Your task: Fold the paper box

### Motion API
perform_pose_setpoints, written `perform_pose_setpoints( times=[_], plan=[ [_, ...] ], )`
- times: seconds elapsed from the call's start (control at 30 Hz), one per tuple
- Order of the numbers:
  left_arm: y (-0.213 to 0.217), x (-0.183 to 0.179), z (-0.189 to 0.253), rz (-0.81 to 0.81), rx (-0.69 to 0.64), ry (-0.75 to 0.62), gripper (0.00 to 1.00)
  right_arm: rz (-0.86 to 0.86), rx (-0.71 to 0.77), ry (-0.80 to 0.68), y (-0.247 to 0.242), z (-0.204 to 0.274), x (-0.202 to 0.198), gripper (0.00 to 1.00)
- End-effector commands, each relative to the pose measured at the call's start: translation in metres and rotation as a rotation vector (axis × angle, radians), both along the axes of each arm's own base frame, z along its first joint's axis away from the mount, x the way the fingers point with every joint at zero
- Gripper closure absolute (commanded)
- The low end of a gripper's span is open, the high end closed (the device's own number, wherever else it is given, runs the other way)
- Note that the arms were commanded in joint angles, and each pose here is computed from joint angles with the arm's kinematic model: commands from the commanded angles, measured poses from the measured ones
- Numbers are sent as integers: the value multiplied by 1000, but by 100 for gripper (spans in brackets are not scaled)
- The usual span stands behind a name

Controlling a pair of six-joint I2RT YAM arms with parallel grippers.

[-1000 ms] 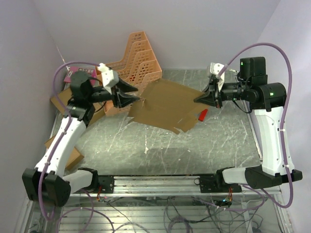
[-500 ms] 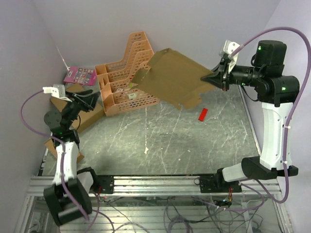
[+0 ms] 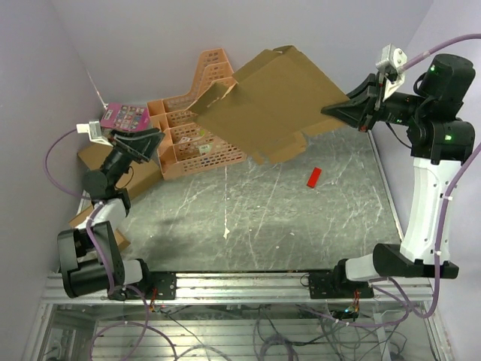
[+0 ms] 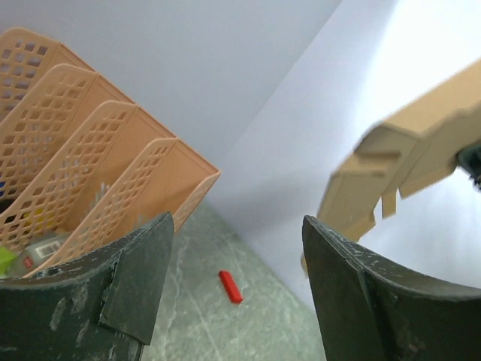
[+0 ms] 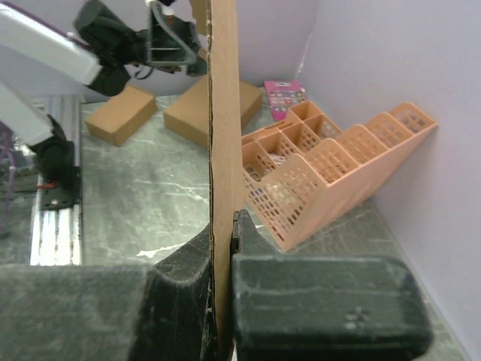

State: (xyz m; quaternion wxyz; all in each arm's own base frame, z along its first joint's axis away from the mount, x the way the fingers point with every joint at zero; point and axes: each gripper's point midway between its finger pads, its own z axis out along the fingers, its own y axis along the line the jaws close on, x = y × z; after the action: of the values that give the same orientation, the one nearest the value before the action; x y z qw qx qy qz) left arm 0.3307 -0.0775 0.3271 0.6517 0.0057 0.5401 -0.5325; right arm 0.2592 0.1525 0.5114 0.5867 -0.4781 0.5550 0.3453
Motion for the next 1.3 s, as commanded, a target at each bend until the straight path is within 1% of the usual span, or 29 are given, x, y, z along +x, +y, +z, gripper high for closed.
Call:
perform_pose_setpoints(
  times=[0.0, 0.1, 0.13, 0.17, 0.2, 0.3, 0.37, 0.6, 0.87, 1.13, 1.27],
  plan=[
    [-10, -16, 48, -102, -33, -191, 20, 101, 67, -3, 4, 18, -30, 100],
    [-26, -22, 60, -158, 2, -238, 20, 169, 99, 36, 4, 24, -47, 100],
    [-33, -26, 65, -184, 18, -260, 20, 187, 110, 88, 3, 17, -53, 100],
    [-37, -29, 69, -201, 25, -273, 20, 199, 105, 65, 3, 18, -57, 100],
    [-41, -33, 73, -217, 30, -286, 20, 216, 82, 9, 3, 21, -62, 100],
    [-46, -39, 82, -241, 26, -302, 20, 215, 88, 60, 3, 14, -67, 100],
    [-46, -42, 88, -246, 14, -308, 20, 212, 93, 82, 2, 14, -65, 100],
    [-49, -57, 105, -313, -37, -279, 20, 184, 99, 81, -3, 18, -59, 100],
    [-64, -92, 125, -363, 40, -387, 18, 170, 109, 113, -6, 10, -51, 100],
    [-87, -101, 118, -454, 96, -409, 22, 166, 112, 110, -6, 12, -51, 100],
    [-90, -102, 110, -466, 123, -404, 23, 166, 112, 106, -6, 14, -51, 100]
  ],
)
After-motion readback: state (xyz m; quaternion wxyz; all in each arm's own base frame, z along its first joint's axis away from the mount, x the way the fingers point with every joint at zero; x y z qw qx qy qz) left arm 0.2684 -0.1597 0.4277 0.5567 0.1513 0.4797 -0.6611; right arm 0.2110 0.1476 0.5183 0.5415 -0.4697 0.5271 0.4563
